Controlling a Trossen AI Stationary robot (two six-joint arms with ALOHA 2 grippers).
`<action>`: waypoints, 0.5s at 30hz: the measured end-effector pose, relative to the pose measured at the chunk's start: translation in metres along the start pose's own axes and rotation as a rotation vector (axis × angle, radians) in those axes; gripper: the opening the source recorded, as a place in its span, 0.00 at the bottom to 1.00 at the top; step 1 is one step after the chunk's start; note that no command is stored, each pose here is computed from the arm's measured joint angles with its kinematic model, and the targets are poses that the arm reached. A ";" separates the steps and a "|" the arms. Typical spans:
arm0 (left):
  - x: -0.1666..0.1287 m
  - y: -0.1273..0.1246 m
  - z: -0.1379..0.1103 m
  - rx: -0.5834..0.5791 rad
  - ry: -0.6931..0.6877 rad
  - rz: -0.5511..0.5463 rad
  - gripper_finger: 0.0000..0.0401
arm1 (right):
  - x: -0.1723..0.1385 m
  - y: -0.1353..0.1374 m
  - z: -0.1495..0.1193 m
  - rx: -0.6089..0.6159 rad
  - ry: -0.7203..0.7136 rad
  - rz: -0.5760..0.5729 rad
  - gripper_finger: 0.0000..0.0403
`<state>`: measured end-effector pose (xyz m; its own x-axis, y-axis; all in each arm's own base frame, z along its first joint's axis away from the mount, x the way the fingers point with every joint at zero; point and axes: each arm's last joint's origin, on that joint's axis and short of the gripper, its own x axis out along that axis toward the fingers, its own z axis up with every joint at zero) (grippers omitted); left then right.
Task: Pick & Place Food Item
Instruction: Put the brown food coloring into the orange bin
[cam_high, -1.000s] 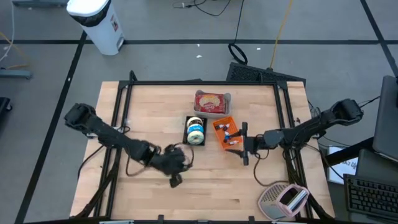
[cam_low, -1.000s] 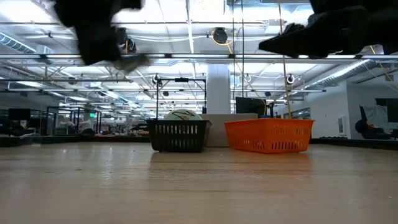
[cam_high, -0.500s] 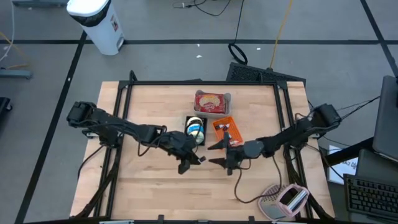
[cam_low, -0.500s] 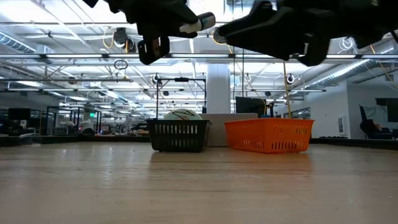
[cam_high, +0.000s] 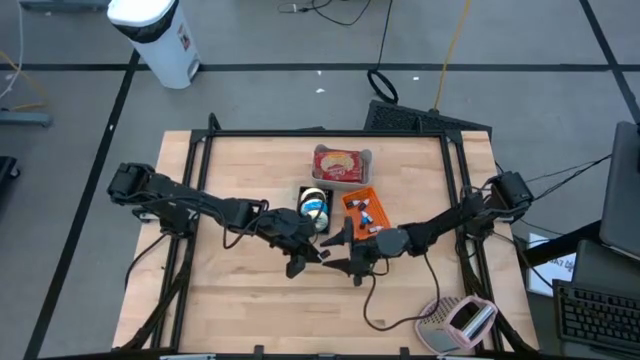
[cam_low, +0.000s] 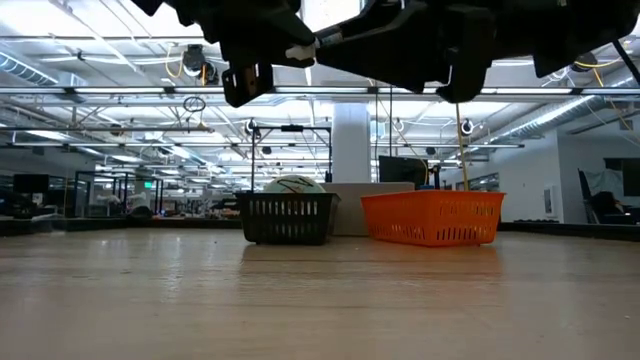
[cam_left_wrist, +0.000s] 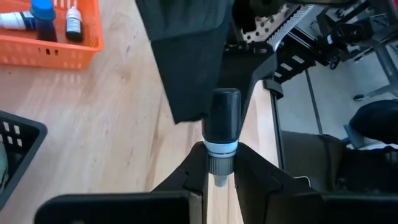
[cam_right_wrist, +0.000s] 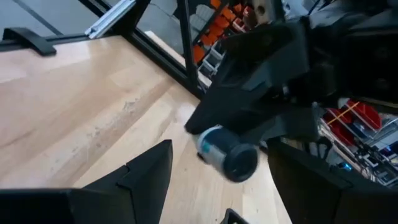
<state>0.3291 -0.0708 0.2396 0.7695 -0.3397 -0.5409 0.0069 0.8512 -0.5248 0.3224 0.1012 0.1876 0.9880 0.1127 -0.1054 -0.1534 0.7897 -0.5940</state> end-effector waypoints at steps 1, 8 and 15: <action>0.000 0.000 0.000 -0.001 0.000 0.001 0.12 | 0.000 0.001 0.000 0.000 0.003 0.003 0.62; 0.000 0.002 0.000 -0.006 0.004 0.009 0.14 | 0.000 0.001 -0.001 0.000 0.006 0.009 0.58; 0.000 0.002 0.000 -0.005 0.004 0.008 0.12 | 0.000 0.001 -0.001 -0.016 0.004 0.007 0.38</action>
<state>0.3290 -0.0687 0.2390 0.7669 -0.3344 -0.5478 -0.0028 0.8518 -0.5238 0.3224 0.1015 0.1866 0.9868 0.1159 -0.1133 -0.1611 0.7789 -0.6061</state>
